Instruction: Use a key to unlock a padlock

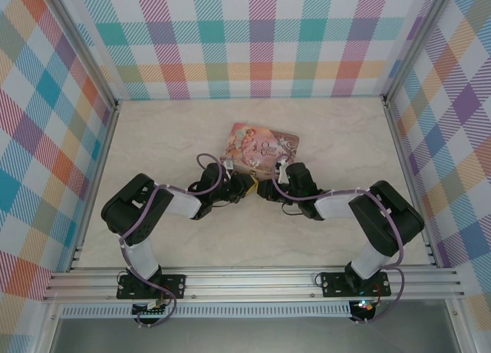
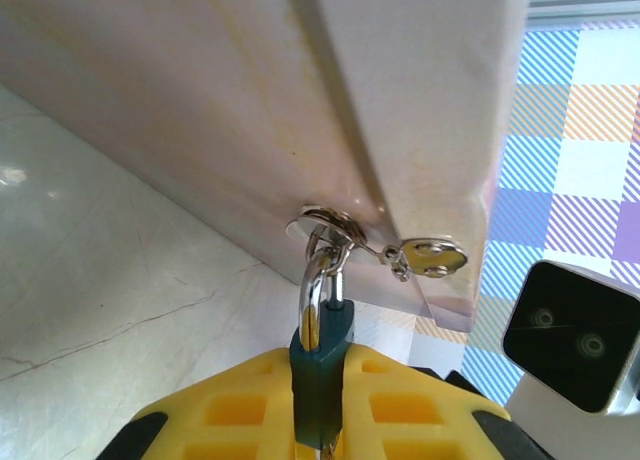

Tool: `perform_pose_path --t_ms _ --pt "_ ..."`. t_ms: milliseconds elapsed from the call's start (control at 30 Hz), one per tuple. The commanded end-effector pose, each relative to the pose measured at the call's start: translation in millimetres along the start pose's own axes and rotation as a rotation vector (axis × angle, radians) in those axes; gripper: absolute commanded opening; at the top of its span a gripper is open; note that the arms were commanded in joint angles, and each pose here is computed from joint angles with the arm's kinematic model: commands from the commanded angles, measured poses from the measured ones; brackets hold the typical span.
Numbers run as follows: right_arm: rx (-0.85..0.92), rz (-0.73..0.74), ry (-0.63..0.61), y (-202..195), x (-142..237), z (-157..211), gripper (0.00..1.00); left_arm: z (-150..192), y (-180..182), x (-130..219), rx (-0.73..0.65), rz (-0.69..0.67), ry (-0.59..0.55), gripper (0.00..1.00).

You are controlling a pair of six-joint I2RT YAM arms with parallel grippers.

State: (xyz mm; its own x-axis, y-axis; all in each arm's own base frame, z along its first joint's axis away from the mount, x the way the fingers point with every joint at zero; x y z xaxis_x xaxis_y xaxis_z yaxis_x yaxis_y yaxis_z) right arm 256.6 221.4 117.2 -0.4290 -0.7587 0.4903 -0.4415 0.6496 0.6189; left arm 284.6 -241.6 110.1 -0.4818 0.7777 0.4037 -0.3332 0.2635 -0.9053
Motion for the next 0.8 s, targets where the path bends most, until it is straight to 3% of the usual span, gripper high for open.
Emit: perform_pose_path --t_ms 0,233,467,633,767 --pt "0.063 -0.028 -0.048 13 12 -9 0.3 4 -16 2 -0.033 0.043 -0.007 0.0" --pt "0.206 0.112 -0.028 5 39 -8 0.49 4 -25 1 -0.048 0.043 0.004 0.0" --pt "0.622 0.164 -0.077 25 75 -21 0.68 5 -34 1 -0.021 0.049 0.016 0.0" --pt "1.023 0.168 -0.12 43 90 -20 0.69 6 -41 0 0.014 0.063 0.037 0.0" --pt "1.315 0.259 -0.047 45 84 -10 0.69 7 -45 1 0.036 0.077 0.039 0.0"
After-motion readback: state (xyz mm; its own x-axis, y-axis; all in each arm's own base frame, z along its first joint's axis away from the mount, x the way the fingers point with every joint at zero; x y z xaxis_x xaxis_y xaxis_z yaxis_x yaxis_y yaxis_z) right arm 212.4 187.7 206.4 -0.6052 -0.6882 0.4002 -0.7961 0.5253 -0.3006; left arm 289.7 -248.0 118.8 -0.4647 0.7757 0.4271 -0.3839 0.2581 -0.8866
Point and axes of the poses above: each hand's point on the last joint's axis, 136 mm out from that joint toward the fingers, its own x axis back along the fingers, its own y axis along the line the jaws close on, z = x × y, the point moved 9 cm from there along x, back along the fingers, and after that the axes turned 12 degrees about x, right-handed, at the moved point
